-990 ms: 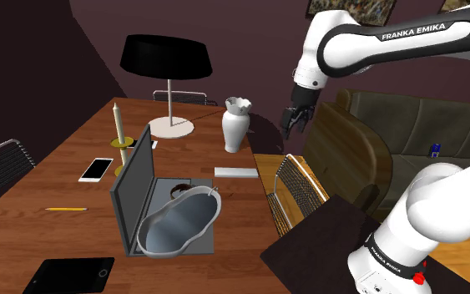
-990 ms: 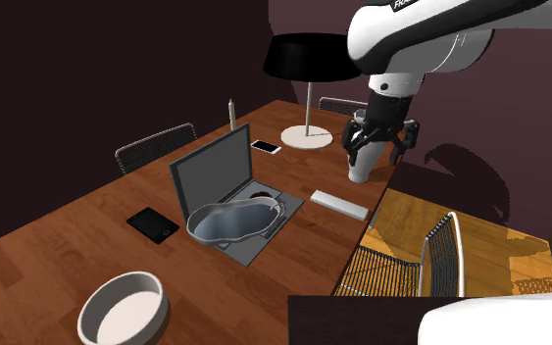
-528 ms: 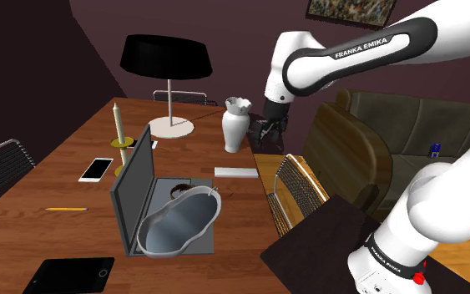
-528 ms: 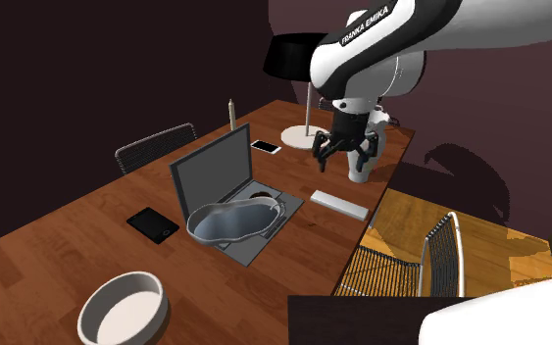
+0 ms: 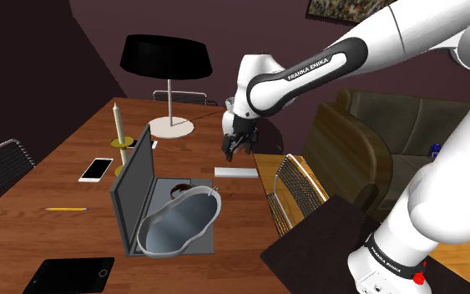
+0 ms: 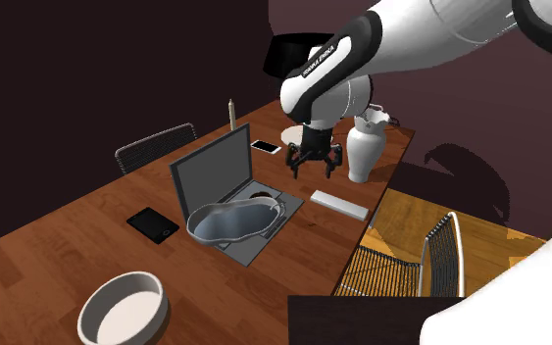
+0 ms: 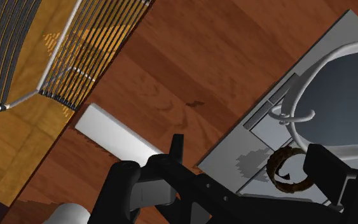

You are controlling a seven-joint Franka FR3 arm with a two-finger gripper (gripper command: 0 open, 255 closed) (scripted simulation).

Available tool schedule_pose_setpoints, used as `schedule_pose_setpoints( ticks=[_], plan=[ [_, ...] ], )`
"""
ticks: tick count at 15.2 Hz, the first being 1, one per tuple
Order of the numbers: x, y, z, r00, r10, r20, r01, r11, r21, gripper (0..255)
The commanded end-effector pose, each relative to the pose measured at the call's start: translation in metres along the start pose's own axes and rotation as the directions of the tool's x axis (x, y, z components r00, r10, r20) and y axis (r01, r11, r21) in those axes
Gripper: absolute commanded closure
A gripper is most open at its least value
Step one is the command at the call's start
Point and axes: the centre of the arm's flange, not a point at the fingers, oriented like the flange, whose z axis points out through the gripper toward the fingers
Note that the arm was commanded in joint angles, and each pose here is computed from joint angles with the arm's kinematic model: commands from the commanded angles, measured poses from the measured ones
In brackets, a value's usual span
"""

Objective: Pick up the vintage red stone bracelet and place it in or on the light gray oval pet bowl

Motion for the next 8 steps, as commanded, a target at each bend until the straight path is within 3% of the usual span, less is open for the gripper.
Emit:
schedule_pose_setpoints(
  ticks=[1, 8],
  plan=[
    [0.015, -0.010, 0.017, 1.000, 0.003, 0.001, -0.003, 1.000, 0.002, 0],
    [0.070, -0.058, 0.074, 1.000, 0.008, 0.006, -0.008, 1.000, 0.008, 0]
  ],
)
